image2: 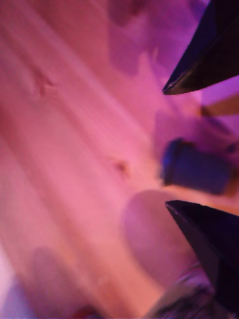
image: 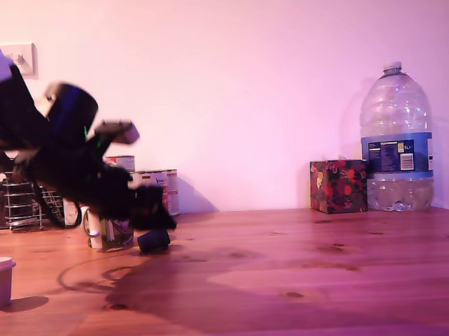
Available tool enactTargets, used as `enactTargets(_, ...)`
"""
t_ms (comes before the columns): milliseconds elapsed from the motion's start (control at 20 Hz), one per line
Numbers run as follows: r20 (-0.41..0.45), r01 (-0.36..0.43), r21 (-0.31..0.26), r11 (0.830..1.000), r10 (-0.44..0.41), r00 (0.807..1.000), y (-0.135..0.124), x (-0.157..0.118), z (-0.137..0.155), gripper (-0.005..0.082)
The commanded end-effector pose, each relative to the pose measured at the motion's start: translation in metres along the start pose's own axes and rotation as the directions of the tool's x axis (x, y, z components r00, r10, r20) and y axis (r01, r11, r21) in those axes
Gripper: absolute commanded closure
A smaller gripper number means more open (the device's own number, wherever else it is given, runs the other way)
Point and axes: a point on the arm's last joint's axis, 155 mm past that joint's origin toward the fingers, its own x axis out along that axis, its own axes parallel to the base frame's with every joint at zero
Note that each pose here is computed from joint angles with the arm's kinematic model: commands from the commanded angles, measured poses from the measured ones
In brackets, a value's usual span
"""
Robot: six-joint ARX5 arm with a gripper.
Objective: Pick up the coffee capsules from the table one by one and drop them inside the nearest coffee cup
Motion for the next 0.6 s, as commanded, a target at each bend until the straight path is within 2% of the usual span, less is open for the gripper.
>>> enactTargets(0, -0.038, 0.013, -0.016, 1.0, -0.014, 0.999, -0.003, 0.008, -0.014, 0.0168)
enactTargets(350, -0.07, 0.025, -0.028, 0.999, -0.027, 0.997, -0.006, 0.011, -0.021, 0.0169)
enactTargets(550, -0.089, 0.032, -0.041, 0.999, -0.035, 0.995, -0.009, 0.011, -0.026, 0.0224)
